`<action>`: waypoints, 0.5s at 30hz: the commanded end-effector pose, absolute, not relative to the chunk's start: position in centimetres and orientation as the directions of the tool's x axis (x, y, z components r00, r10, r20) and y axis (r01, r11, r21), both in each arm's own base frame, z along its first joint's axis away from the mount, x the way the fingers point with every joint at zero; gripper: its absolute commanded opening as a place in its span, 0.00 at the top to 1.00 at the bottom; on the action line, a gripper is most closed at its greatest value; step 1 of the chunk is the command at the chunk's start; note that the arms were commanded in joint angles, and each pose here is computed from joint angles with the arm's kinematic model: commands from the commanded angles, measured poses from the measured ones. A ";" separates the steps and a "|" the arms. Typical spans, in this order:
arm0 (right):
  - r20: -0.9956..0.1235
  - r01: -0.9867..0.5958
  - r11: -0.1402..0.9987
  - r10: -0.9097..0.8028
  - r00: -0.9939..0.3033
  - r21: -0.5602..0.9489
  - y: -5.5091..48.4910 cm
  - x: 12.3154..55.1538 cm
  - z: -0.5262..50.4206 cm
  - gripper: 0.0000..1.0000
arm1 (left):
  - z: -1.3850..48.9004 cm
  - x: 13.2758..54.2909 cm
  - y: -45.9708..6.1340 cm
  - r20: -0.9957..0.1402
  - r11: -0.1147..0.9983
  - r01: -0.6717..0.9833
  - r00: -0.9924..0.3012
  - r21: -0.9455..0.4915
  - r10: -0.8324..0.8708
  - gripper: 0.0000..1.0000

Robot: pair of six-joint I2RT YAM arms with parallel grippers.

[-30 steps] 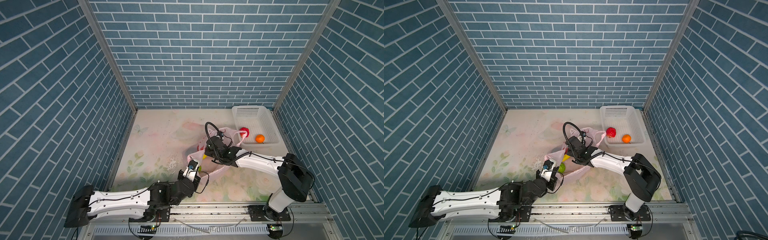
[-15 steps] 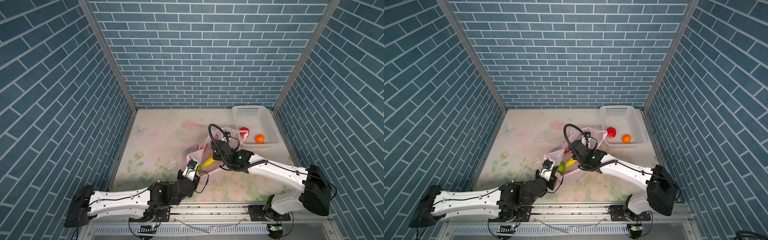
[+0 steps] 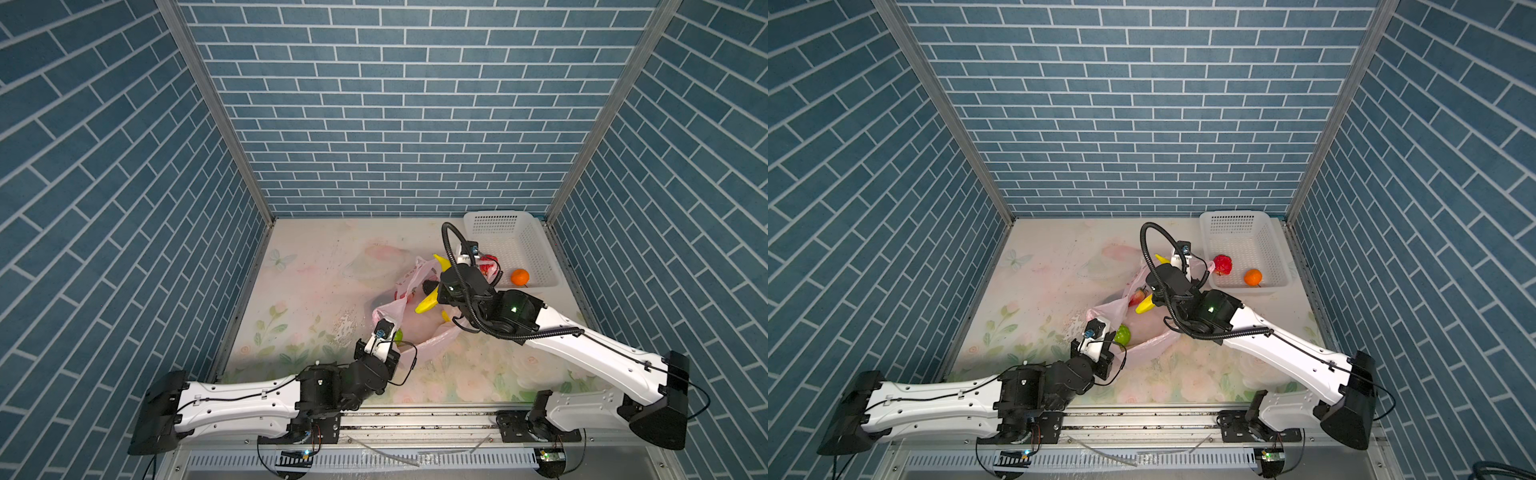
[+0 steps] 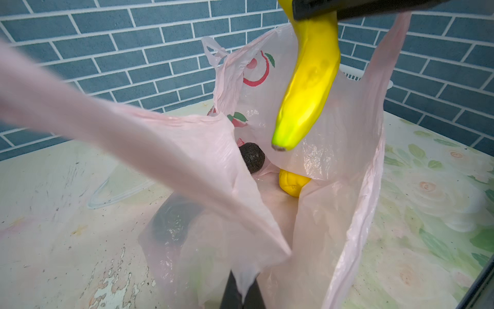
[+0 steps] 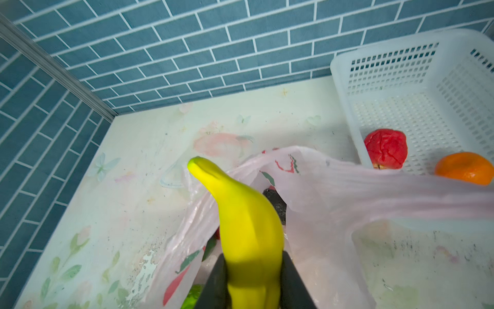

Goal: Untie the knot of the plastic bag and take out the fruit
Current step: Pick up the fruit from the plastic bag, then place the fruit in the basket.

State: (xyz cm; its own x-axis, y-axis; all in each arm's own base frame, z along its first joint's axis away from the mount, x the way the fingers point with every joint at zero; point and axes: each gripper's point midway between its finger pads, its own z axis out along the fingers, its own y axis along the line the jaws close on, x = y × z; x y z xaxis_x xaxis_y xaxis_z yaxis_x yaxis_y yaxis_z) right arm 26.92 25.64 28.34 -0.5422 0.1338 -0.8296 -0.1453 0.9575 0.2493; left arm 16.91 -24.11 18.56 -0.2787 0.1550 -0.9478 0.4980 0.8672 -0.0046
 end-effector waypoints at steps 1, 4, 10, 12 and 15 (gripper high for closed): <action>-0.872 -0.141 0.964 0.135 -0.471 0.225 24.0 27.8 32.3 0.81 | 18.5 17.0 -23.9 -0.947 0.872 0.489 -0.278 0.003 0.159 1.00; -0.884 -0.110 0.965 0.169 -0.436 0.239 22.1 29.5 33.9 0.81 | 18.4 17.0 -24.0 -0.947 0.871 0.491 -0.278 0.003 0.160 1.00; -0.894 0.004 0.964 0.247 -0.374 0.265 16.1 33.4 36.0 0.81 | 18.5 16.9 -23.9 -0.947 0.871 0.492 -0.278 0.003 0.160 1.00; -0.889 0.047 0.958 0.279 -0.362 0.282 13.9 34.6 36.1 0.81 | 18.5 17.0 -23.8 -0.947 0.872 0.490 -0.278 0.003 0.160 1.00; -0.875 0.120 0.943 0.332 -0.351 0.310 10.7 36.4 35.5 0.81 | 18.5 17.0 -23.8 -0.947 0.872 0.490 -0.278 0.003 0.160 1.00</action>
